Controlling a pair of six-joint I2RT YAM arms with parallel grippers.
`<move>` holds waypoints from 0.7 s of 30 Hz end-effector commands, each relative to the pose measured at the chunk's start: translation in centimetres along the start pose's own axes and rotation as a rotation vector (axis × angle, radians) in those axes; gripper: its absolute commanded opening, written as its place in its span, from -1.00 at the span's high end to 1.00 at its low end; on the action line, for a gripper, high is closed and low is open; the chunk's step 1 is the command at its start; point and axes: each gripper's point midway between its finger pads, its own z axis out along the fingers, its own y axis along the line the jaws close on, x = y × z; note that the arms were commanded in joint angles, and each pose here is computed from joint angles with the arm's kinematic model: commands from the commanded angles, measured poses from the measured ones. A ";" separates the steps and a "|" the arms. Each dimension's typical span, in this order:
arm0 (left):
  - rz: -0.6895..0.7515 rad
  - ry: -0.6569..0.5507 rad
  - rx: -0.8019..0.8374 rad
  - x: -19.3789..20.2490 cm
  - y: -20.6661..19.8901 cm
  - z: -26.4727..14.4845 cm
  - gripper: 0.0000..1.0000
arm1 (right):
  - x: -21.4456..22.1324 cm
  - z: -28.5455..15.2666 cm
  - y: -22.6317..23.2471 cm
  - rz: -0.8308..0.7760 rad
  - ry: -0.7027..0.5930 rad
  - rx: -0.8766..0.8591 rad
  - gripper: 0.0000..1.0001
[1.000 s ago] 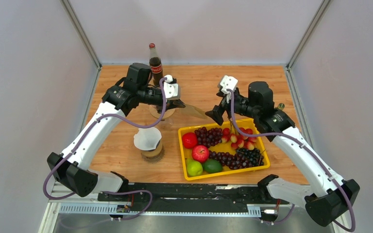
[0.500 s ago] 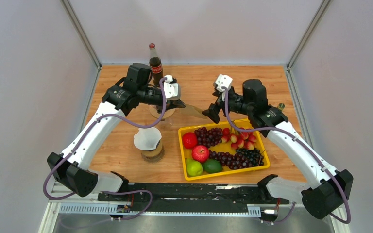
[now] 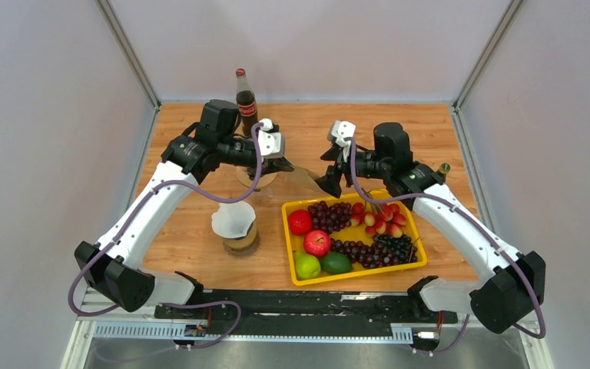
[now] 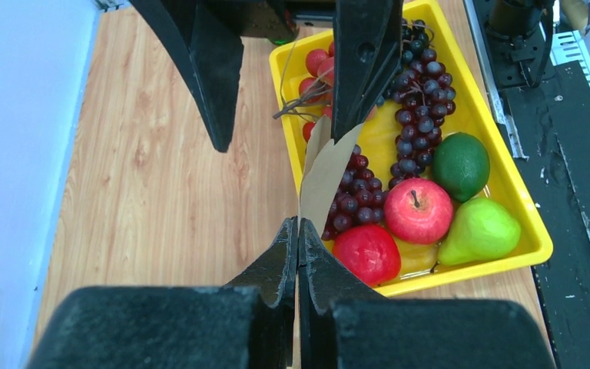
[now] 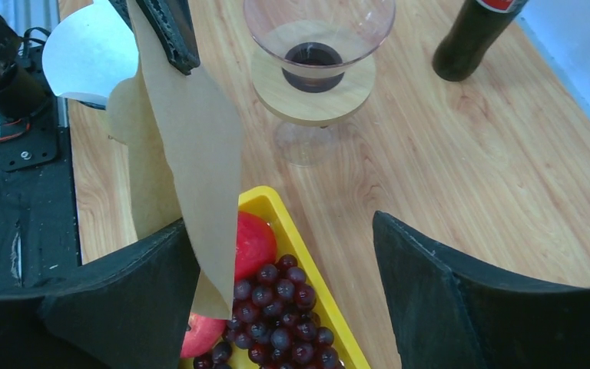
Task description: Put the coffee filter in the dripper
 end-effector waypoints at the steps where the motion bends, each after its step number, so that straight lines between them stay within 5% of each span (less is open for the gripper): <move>1: 0.066 -0.067 0.014 -2.5 -0.1 -0.3 1.00 | -3.0 0.9 0.9 -0.042 -0.084 -0.088 -0.61; 12: 0.059 -0.060 0.004 -2.3 0.2 -0.1 1.00 | -3.8 1.1 2.7 -0.050 -0.110 -0.176 0.57; 14: 0.056 -0.064 -0.002 -2.4 0.4 0.0 1.00 | -3.9 0.9 3.2 -0.061 -0.118 -0.202 0.95; 17: 0.056 -0.069 -0.012 -2.6 0.6 0.0 0.98 | -4.0 0.8 3.5 -0.075 -0.122 -0.201 1.00; 21: 0.015 -0.069 -0.061 -2.6 1.5 0.1 0.34 | -4.3 0.6 2.2 -0.062 -0.109 -0.104 1.00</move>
